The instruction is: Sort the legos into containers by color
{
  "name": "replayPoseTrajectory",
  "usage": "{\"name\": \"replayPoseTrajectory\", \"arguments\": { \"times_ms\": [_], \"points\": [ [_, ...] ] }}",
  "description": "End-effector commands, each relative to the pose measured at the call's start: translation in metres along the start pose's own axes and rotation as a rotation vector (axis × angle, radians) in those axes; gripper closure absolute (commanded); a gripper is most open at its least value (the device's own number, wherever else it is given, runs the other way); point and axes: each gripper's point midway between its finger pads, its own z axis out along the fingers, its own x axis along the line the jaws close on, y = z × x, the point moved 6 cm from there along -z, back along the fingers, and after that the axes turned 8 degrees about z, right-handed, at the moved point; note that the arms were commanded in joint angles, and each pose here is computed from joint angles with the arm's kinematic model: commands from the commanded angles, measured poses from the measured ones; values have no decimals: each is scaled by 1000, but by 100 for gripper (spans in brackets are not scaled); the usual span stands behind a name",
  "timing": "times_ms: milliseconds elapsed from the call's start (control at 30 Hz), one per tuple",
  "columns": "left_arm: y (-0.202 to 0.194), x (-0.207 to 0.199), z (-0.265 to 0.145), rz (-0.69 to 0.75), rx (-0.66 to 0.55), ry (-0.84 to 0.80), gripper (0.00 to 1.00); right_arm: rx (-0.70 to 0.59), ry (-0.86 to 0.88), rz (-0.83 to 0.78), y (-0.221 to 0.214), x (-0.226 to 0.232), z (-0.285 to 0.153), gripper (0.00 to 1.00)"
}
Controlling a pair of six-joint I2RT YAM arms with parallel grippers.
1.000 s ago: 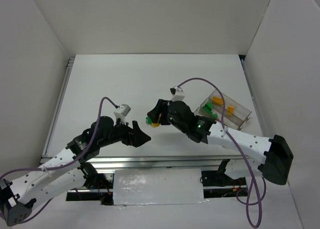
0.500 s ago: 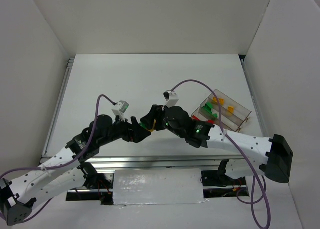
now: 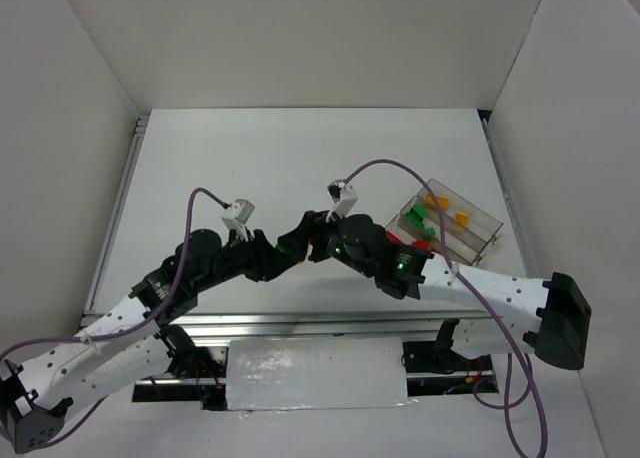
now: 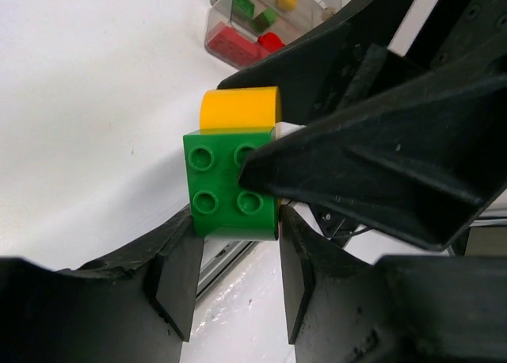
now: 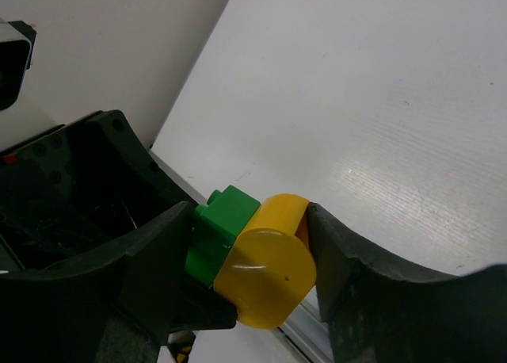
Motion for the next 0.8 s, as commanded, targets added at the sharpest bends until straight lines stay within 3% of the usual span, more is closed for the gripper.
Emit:
{"name": "replayPoseTrajectory", "arguments": {
  "times_ms": [0,33,67,200,300,600,767],
  "points": [
    [24,-23,-7,67,-115,-129,100,38,159,12,-5,21,-7,29],
    [24,-22,-8,76,-117,-127,100,39,173,18,-4,22,-9,11],
    [25,-22,-9,83,-119,-129,100,44,179,19,-3,23,-10,1],
    [24,-30,-18,124,-141,-201,100,44,178,23,7,16,-18,0],
    [23,-37,-26,160,-164,-279,100,105,377,54,17,18,-41,0],
    [23,-51,-39,210,-189,-409,100,189,710,-8,21,23,-84,1],
    [22,-60,-43,227,-196,-501,100,229,839,-10,18,33,-95,11]
  ]
}}
